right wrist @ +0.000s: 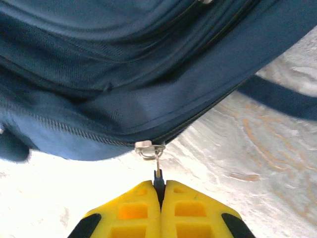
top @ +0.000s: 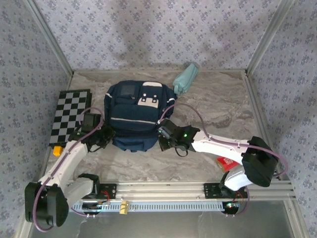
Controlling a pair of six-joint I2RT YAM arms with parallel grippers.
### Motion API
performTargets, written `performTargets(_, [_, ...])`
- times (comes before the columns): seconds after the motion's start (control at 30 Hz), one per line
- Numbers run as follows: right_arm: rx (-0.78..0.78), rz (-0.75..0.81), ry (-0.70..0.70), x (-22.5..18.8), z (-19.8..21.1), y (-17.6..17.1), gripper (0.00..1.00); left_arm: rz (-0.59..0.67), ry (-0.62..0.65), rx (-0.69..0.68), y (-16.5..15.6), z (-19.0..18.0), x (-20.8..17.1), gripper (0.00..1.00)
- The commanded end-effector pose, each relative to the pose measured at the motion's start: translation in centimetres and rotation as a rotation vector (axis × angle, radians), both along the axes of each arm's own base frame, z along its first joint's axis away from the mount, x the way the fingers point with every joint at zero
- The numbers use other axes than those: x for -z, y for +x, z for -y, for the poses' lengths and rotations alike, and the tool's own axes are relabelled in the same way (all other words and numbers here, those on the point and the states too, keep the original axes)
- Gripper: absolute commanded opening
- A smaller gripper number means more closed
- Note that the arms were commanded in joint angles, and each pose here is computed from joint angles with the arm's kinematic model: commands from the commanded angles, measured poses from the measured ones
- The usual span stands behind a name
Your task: Pack books, pencil case, and school supplies into a backpack
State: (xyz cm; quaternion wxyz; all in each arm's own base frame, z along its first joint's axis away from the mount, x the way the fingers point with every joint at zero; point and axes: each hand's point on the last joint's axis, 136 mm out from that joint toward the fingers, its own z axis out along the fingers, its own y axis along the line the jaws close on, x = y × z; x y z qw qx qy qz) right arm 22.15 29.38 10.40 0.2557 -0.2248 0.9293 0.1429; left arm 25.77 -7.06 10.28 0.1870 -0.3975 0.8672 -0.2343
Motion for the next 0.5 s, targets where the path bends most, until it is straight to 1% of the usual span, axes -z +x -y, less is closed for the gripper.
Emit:
performTargets(0.0, [-0.121, -0.008, -0.116, 0.6, 0.0, -2.2, 0.00, 0.116, 0.134, 0.003, 3.2, -3.2, -3.2, 0.00])
performTargets(0.07, [-0.202, -0.007, -0.048, -0.4, -3.6, -3.3, 0.00, 0.136, 0.150, 0.015, 4.5, -3.8, -3.8, 0.00])
performTargets(0.13, [-0.249, -0.023, 0.034, -1.1, -6.9, -3.6, 0.00, 0.123, 0.186, 0.011, 5.4, -4.8, -4.0, 0.04])
performTargets(0.17, [-0.264, -0.030, 0.067, -1.4, -8.2, -3.5, 0.00, 0.115, 0.189, 0.017, 5.7, -5.1, -3.9, 0.09])
performTargets(0.2, [-0.274, -0.029, 0.083, -1.6, -9.2, -3.3, 0.00, 0.108, 0.190, 0.022, 5.9, -5.3, -3.7, 0.19])
performTargets(0.23, [-0.277, -0.025, 0.094, -1.5, -9.9, -3.1, 0.00, 0.098, 0.186, 0.026, 5.9, -5.4, -3.6, 0.27])
performTargets(0.27, [-0.276, -0.020, 0.095, -1.2, -10.3, -2.8, 0.00, 0.086, 0.177, 0.035, 5.6, -5.3, -3.5, 0.31])
performTargets(0.37, [-0.263, -0.027, 0.084, -0.4, -10.6, -2.4, 0.00, 0.080, 0.145, 0.036, 4.2, -4.7, -3.8, 0.43])
performTargets(0.47, [-0.267, -0.034, 0.075, 0.1, -10.6, -2.6, 0.00, 0.080, 0.052, 0.015, 2.0, -2.7, -3.7, 0.52])
